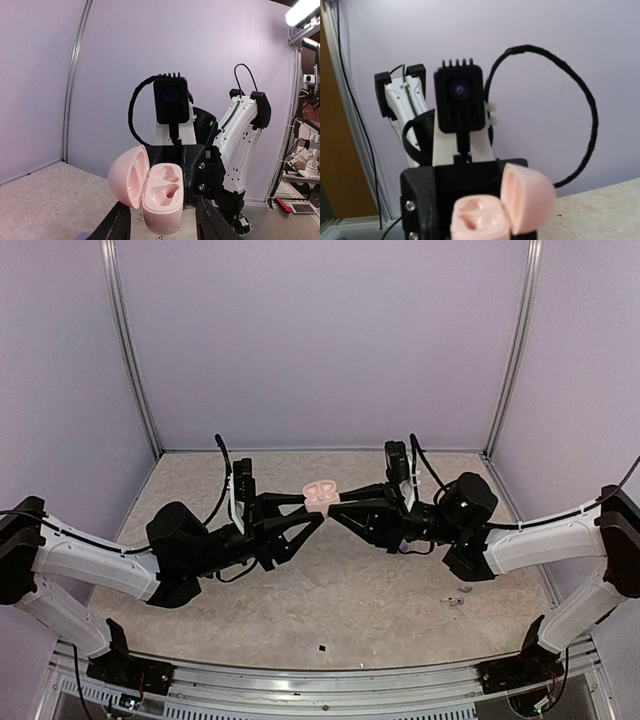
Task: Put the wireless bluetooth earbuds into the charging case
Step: Pass from the right arm to the left
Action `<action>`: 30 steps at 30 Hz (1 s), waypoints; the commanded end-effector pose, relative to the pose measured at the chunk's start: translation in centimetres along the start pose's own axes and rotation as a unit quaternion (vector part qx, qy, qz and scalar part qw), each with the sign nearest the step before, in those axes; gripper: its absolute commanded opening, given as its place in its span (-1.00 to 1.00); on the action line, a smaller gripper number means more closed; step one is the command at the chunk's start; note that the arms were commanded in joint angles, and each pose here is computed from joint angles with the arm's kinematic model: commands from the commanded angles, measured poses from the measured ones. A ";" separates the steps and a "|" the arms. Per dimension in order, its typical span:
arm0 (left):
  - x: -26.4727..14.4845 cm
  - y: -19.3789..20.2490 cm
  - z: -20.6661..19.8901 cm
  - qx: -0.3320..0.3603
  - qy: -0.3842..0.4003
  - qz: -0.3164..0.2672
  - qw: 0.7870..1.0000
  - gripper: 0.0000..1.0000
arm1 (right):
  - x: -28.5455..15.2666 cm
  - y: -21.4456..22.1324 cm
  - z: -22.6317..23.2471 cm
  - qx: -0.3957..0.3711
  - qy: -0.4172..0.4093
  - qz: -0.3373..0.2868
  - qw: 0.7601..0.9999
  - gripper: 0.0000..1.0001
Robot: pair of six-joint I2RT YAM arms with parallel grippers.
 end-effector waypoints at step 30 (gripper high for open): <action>0.8 -1.1 -0.6 -0.010 0.024 -0.037 0.999 -0.61 | 0.4 -1.0 0.8 -0.018 -0.024 -0.030 0.999 -0.84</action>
Point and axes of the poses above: each gripper's point midway between its finger pads, its own x axis out along the fingers, its own z axis along the line the jaws close on, y = z × x, the point moved 4 cm from there along -x, back along the fingers, and after that the axes turned 1 degree about -x, right-handed, at the moved point
